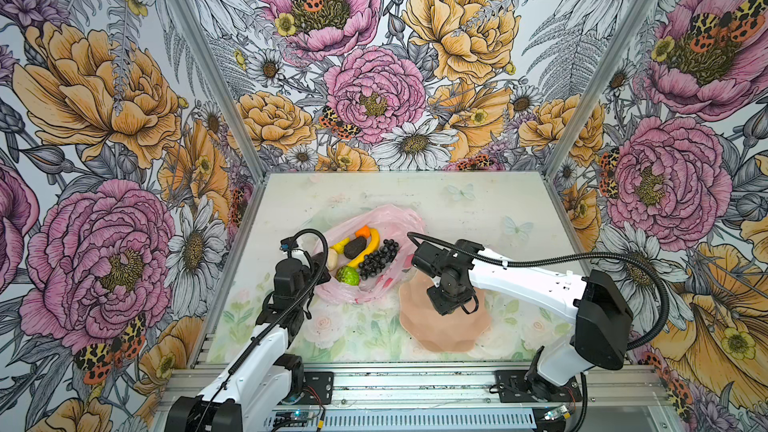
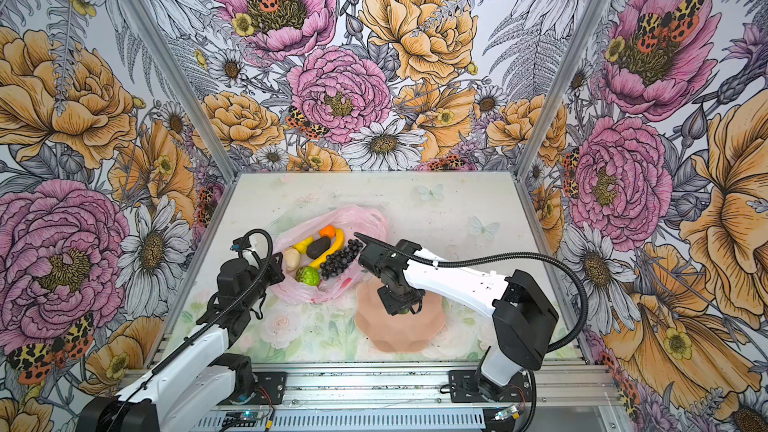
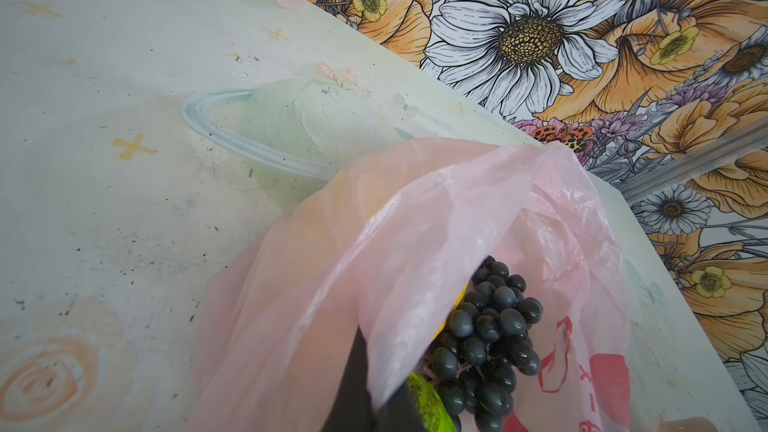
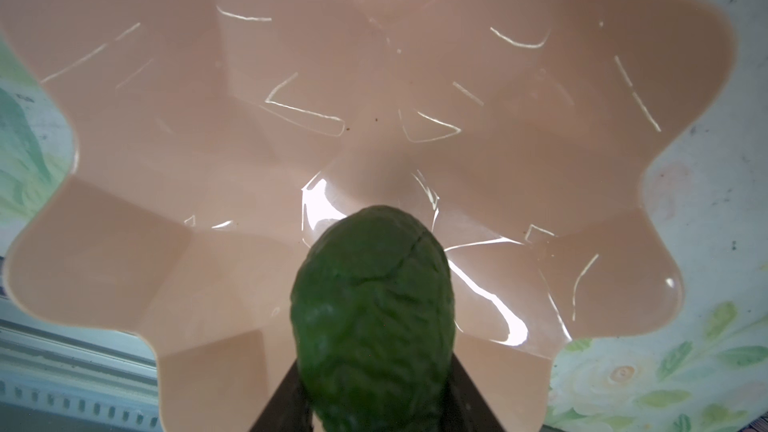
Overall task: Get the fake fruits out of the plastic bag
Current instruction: 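Lower the dark green fruit into the bowl and open the right gripper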
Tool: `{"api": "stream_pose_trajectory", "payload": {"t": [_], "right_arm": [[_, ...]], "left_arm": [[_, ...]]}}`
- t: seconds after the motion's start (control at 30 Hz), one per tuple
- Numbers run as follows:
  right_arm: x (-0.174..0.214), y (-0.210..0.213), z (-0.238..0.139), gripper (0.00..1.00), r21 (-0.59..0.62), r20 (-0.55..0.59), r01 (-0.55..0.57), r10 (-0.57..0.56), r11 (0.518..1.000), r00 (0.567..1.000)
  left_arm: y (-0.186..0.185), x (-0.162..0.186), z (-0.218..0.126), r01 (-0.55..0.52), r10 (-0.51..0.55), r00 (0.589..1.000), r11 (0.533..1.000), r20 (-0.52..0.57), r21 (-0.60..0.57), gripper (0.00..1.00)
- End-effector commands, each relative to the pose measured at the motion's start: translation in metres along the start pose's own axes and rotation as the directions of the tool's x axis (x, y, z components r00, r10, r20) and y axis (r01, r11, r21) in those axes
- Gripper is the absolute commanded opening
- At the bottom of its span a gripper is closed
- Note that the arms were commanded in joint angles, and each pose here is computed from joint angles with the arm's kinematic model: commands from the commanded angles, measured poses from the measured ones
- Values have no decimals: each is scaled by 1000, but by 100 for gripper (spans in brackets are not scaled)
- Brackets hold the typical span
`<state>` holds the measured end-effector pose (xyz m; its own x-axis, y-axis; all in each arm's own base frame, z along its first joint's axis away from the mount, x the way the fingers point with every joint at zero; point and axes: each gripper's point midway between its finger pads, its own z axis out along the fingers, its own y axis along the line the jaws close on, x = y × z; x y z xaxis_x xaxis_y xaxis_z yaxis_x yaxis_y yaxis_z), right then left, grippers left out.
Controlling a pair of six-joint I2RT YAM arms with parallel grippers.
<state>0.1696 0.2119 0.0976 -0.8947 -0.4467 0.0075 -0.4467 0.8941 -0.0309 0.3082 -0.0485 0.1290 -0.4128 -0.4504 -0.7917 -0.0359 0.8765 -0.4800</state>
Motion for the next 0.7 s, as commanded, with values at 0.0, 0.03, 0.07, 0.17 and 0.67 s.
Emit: {"api": "stream_pose_trajectory", "payload": {"t": [0.0, 0.03, 0.07, 0.17, 0.67], "right_arm": [[21, -3, 3, 42, 4, -72, -8, 9, 1000, 997], [25, -3, 6, 42, 10, -91, -4, 5, 1000, 996], [26, -4, 7, 42, 16, -101, 0, 2, 1000, 995], [30, -6, 11, 42, 31, -134, 11, -7, 999, 991], [20, -6, 22, 49, 100, -228, 92, -67, 991, 971]], "left_arm": [[1, -3, 0, -17, 17, 1000, 1000, 23, 3, 0], [1, -4, 0, -17, 17, 1000, 1000, 23, 3, 0], [1, -3, 0, -17, 17, 1000, 1000, 22, 3, 0], [1, -4, 0, -17, 17, 1000, 1000, 24, 4, 0], [1, -4, -1, -20, 20, 999, 1000, 28, 0, 0]]}}
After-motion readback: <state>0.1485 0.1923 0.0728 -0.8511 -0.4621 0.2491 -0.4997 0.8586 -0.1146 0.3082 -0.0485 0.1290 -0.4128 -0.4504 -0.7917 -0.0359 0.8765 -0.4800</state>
